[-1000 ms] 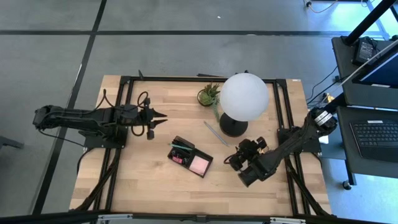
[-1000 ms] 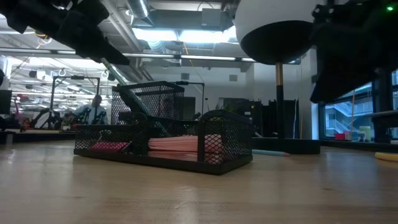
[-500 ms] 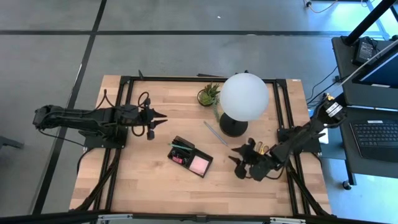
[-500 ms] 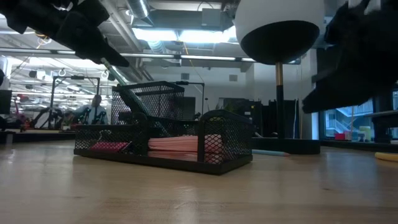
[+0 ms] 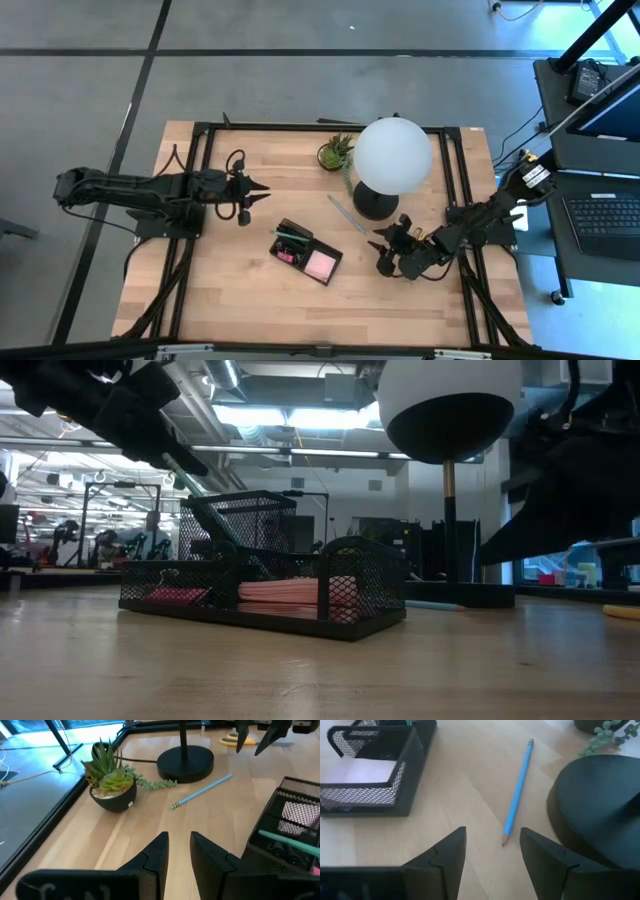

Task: Pick and place office supplies into organizer
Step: Put the blue pencil into the desk organizer

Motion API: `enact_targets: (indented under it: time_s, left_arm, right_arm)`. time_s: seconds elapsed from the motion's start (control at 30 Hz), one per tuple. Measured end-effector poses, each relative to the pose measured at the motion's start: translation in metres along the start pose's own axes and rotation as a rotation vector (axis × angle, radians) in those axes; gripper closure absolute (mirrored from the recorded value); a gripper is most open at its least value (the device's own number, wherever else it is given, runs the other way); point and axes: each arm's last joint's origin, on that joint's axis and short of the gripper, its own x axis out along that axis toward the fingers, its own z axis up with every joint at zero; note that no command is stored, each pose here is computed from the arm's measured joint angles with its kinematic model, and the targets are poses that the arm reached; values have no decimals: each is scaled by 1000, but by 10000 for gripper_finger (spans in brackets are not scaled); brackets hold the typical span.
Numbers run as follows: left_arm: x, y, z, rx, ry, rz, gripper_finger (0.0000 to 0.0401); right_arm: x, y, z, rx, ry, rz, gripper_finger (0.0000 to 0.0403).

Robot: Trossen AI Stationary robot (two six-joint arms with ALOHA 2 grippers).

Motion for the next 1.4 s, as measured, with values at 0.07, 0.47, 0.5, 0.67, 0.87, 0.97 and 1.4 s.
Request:
enact_targets:
  time_s: [0.07, 0.47, 0.5, 0.67, 0.87, 0.97, 1.4]
  left_arm:
    - [2, 0, -1, 3, 12, -1, 329]
    - [11, -2, -6, 15, 69, -3, 328]
    - [11, -3, -6, 15, 69, -3, 328]
    - [11, -3, -6, 15, 68, -3, 328]
    - [11, -3, -5, 14, 66, -3, 329]
    - [11, -3, -5, 14, 66, -3, 328]
    - [11, -2, -5, 31, 65, -3, 329]
  right_arm:
    - [4, 0, -3, -1, 4, -9, 215]
    - [40, 1, -30, 33, 11, -68, 215]
    - [42, 1, -30, 44, 7, -78, 215]
    - [49, 2, -31, 49, 1, -110, 229]
    - [49, 1, -31, 32, 20, -120, 272]
    - [49, 0, -32, 26, 29, -125, 292]
    - [49, -2, -34, 52, 47, -141, 392]
